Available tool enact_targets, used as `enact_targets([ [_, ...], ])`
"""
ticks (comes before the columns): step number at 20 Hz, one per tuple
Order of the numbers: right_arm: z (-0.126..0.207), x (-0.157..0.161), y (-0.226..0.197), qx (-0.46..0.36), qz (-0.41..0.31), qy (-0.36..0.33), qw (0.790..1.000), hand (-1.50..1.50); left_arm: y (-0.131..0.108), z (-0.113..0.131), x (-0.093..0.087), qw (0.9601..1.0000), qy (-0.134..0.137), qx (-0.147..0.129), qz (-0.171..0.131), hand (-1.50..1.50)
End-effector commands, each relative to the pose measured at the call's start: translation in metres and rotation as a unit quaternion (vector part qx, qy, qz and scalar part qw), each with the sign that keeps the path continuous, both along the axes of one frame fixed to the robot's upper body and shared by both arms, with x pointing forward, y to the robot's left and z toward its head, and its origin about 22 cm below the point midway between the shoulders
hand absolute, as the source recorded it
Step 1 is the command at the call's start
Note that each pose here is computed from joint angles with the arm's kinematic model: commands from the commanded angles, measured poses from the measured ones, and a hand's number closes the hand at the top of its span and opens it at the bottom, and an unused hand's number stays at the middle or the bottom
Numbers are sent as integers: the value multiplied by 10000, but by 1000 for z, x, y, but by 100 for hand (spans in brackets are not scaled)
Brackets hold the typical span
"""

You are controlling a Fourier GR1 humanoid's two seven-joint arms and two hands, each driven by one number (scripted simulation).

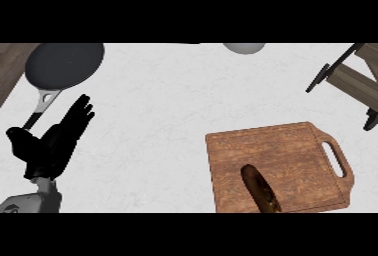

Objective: Pick the lemon from the cutting board and place it in the tiered basket

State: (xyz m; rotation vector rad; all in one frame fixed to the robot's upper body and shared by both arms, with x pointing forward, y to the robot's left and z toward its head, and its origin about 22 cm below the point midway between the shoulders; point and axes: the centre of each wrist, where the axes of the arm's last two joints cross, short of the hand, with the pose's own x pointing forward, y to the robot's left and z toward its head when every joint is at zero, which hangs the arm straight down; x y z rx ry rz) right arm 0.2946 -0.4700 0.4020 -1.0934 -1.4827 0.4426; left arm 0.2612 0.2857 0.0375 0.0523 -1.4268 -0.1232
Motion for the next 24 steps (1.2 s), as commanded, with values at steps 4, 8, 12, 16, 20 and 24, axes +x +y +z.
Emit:
enact_targets([
  [4, -6, 39, 18, 191, -140, 381, 9990, 150, 3, 8, 3, 10000, -1, 16, -10, 0],
  [8, -31, 60, 22, -5, -89, 422, 9991, 150, 3, -5, 4, 10000, -23, -25, 19, 0],
  [12, -43, 69, 23, -178, -163, 296, 9993, 150, 9, -18, -12, 10000, 30, -37, 48, 0],
  [16, -48, 82, 30, -225, -319, 39, 9992, 150, 1, 4, -3, 10000, -32, -40, 50, 0],
  [20, -71, 91, 23, -381, -532, -156, 9977, 150, 4, 13, 6, 9999, -41, 18, 139, 0],
  [24, -71, 105, 38, 236, -594, -680, 9956, 150, -9, 4, 0, 9999, -103, 22, -16, 0],
])
